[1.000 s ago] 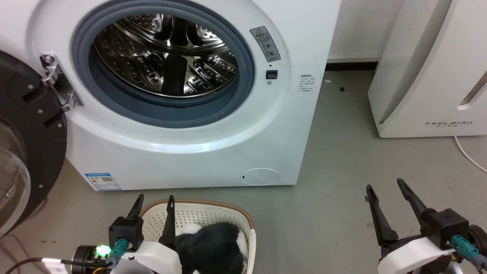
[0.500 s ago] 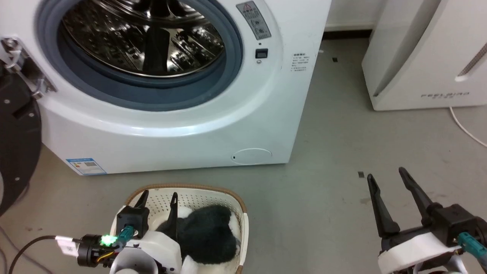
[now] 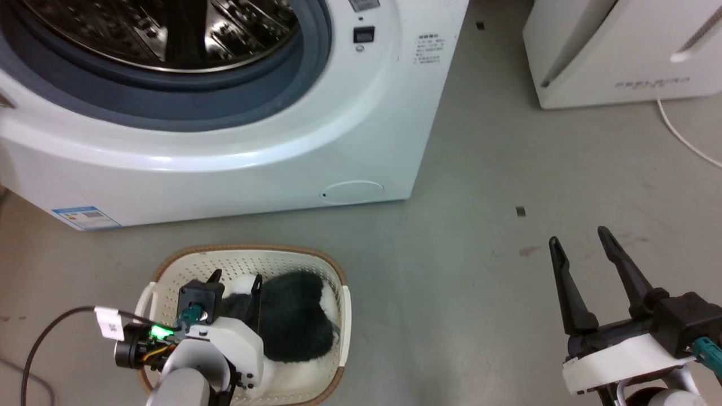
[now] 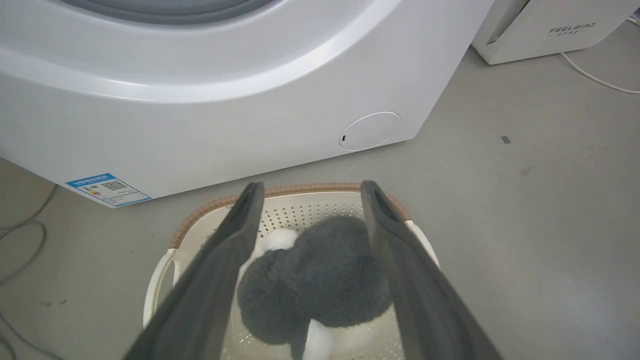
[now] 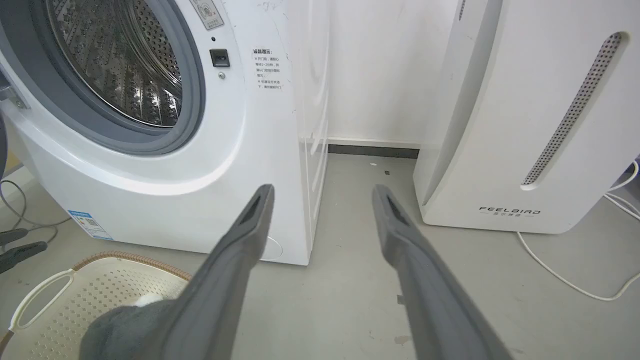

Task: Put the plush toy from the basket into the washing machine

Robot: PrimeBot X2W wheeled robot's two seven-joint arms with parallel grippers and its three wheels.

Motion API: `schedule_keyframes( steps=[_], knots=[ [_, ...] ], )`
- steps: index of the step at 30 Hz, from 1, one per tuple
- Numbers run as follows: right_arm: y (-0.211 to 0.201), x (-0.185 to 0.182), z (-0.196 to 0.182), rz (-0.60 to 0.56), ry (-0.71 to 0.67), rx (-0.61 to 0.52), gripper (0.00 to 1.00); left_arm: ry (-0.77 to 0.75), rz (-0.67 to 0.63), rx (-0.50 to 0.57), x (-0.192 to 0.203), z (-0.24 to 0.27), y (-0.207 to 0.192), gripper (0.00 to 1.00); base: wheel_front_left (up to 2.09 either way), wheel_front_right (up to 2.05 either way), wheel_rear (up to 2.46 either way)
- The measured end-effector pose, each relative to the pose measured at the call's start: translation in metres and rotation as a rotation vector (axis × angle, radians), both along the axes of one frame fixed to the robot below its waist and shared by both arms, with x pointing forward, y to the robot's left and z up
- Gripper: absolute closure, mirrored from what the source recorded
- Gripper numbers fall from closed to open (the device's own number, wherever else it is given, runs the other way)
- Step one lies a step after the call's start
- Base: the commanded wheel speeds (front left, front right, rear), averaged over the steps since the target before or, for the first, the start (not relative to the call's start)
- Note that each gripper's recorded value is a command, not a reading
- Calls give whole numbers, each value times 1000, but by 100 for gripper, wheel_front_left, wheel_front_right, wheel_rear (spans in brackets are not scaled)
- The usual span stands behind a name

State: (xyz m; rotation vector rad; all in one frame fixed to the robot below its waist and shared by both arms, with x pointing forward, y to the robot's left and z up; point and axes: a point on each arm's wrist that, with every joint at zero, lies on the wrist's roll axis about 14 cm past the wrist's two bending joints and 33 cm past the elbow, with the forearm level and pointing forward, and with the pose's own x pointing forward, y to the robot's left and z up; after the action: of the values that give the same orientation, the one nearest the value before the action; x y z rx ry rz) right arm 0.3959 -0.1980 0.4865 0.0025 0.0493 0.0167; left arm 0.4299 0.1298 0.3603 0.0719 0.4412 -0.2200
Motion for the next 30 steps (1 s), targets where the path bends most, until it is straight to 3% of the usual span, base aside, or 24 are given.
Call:
schedule_keyframes(
  steps=[20,30],
  knots=[
    [-19,20,-41,-56,74,1,0,309,-161,41,16,-106,-28,0,0,0,0],
    [-29,25,-64,-87,117,6,0,522,-242,74,1,-162,-37,0,0,0,0]
  ],
)
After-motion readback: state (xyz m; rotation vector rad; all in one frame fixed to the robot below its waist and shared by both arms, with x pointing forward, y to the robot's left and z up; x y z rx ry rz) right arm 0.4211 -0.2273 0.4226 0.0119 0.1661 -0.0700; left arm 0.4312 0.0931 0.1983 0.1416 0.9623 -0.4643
